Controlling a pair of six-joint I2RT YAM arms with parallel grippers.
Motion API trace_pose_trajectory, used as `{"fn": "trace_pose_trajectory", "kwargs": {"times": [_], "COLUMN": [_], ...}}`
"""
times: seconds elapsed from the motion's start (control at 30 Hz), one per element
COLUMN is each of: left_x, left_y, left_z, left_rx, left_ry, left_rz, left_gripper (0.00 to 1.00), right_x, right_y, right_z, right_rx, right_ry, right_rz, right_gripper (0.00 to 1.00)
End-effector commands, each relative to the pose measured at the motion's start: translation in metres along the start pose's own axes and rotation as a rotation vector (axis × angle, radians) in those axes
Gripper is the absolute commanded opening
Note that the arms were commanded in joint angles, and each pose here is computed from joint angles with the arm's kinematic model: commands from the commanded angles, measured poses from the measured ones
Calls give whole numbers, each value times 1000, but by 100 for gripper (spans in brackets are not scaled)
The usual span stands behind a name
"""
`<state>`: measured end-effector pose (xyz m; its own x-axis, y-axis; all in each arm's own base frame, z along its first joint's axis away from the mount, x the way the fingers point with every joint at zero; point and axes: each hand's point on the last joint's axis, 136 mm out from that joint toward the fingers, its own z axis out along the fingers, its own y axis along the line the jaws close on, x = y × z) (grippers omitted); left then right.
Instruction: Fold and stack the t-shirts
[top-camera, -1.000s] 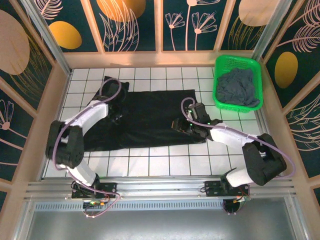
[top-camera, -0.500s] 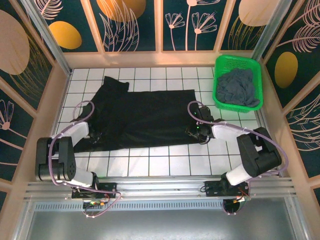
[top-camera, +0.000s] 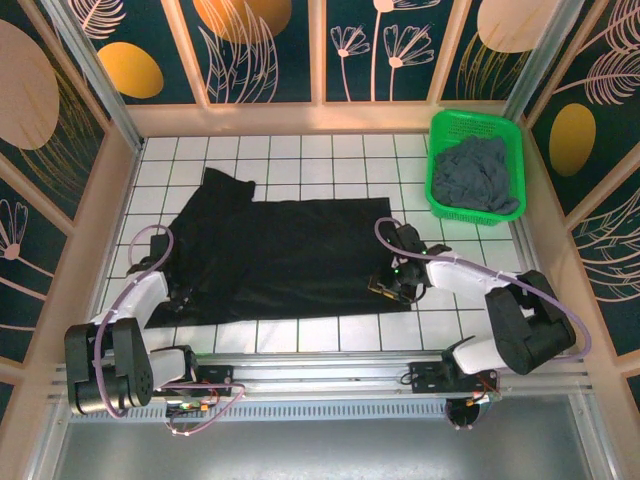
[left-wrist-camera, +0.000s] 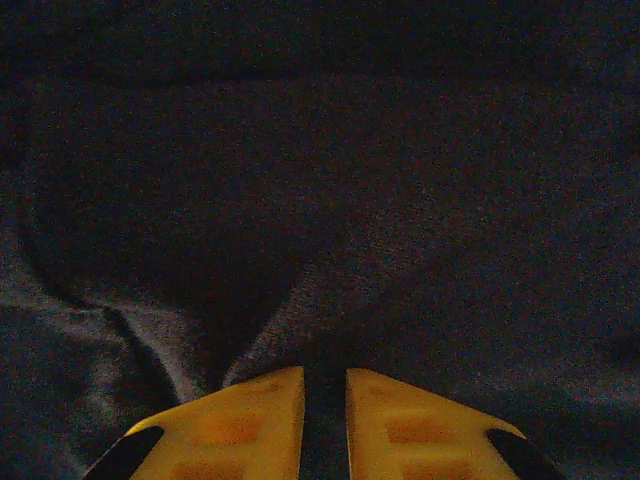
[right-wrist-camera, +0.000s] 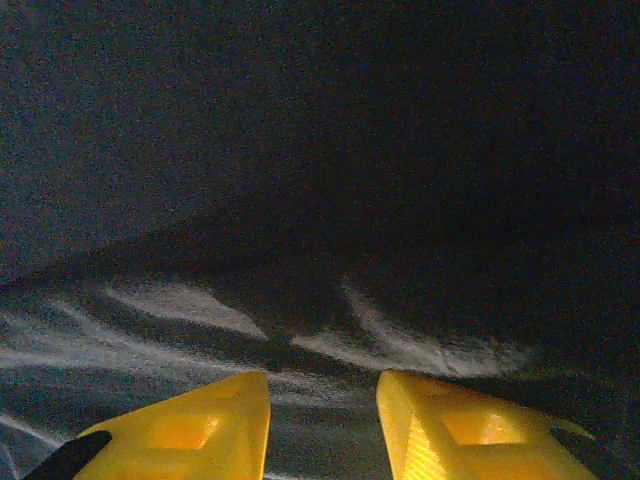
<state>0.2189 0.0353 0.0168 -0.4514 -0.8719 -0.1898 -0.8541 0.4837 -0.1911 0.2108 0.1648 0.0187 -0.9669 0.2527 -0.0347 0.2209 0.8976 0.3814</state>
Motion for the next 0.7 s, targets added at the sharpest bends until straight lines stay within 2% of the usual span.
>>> {"fn": "trace_pose_trajectory", "kwargs": {"times": [0.0,0.07,0.23,0.33,0.4,0.57,0.67], "left_x": [-19,-34,-75,-93,-104,-119,-121], "left_y": [-8,-29,-89,-130,-162,-219,-236], "left_z": [-17,-31,-58,-62,-68,-80,-76], "left_rx": [-17,31,138,221,322,524,554], "left_ry": [-50,-75,-131,-124,-131,-138,-115], "left_rz": [-23,-19,13,36,59,138,178], "left_gripper": [19,20,25,26,28,31,32], "right_x": [25,0,-76,-125,-160,-220,-244], "right_y": [-34,-18,31,46,46,35,26], "right_z": [-2,-13,-49,-58,-62,-61,-52], "right_rx": [136,105,8,-18,22,156,180], "right_ry": [79,7,-260,-418,-512,-622,-619], "right_rz": [49,32,7,36,63,91,109], "right_gripper": [41,42,43,43,43,43,45]}}
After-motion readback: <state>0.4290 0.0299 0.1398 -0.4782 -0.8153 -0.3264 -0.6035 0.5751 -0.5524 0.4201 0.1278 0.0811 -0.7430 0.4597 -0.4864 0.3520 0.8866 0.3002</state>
